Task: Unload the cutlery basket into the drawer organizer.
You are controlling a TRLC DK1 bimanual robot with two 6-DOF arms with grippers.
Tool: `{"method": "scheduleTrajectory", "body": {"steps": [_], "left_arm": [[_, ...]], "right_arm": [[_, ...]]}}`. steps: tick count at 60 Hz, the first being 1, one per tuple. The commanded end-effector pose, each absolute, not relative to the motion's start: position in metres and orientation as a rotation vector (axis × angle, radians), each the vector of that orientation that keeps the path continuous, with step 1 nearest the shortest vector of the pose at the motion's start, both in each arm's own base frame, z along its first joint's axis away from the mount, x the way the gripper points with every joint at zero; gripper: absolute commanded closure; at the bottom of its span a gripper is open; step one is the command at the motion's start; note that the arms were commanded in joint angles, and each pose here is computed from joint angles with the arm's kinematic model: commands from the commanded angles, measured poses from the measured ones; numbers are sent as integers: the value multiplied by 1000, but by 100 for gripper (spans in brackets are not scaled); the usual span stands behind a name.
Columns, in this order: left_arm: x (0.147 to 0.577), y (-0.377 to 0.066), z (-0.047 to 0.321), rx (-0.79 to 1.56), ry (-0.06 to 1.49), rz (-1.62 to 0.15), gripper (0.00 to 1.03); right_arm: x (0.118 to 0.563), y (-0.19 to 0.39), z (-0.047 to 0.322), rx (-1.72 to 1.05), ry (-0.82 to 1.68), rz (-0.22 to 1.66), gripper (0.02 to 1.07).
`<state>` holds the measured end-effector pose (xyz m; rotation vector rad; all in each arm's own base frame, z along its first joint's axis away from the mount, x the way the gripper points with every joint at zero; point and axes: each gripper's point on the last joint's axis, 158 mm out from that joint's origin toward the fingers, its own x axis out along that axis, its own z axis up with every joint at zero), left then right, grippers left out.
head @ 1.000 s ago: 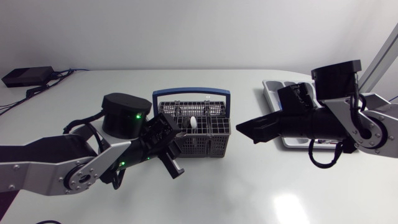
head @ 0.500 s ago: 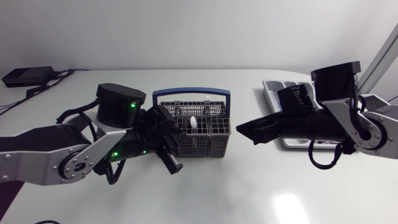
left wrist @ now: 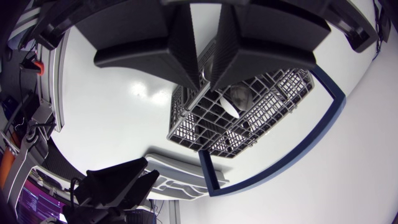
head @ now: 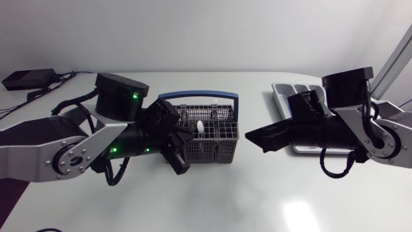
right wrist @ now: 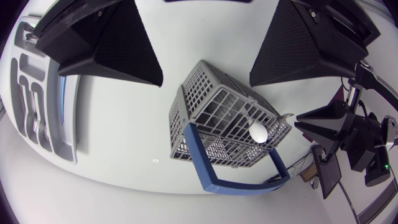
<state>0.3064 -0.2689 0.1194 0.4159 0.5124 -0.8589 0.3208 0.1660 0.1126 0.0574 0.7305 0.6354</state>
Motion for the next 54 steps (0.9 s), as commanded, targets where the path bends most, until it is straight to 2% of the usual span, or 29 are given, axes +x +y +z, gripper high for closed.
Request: {"method": "scheduleTrajectory", "body": {"steps": [1, 8, 11, 20, 23, 27, 54], "left_arm": [[311, -272, 139, 381, 482, -859, 87], [310, -274, 143, 375, 487, -869, 86], [312, -272, 146, 362, 489, -859, 83], [306, -267, 148, 374, 553, -856, 59], [303, -266, 151, 385, 572, -850, 46], [300, -265, 155, 397, 585, -832, 39], [291, -262, 143, 580, 652, -657, 38]], "right_arm": [[316, 163, 106, 43, 734, 634, 7], [316, 164, 106, 37, 733, 632, 7], [316, 164, 105, 36, 736, 631, 7], [317, 165, 101, 35, 739, 631, 7], [316, 165, 98, 35, 748, 632, 7], [316, 166, 95, 34, 756, 634, 7], [316, 174, 93, 15, 761, 633, 7]]}}
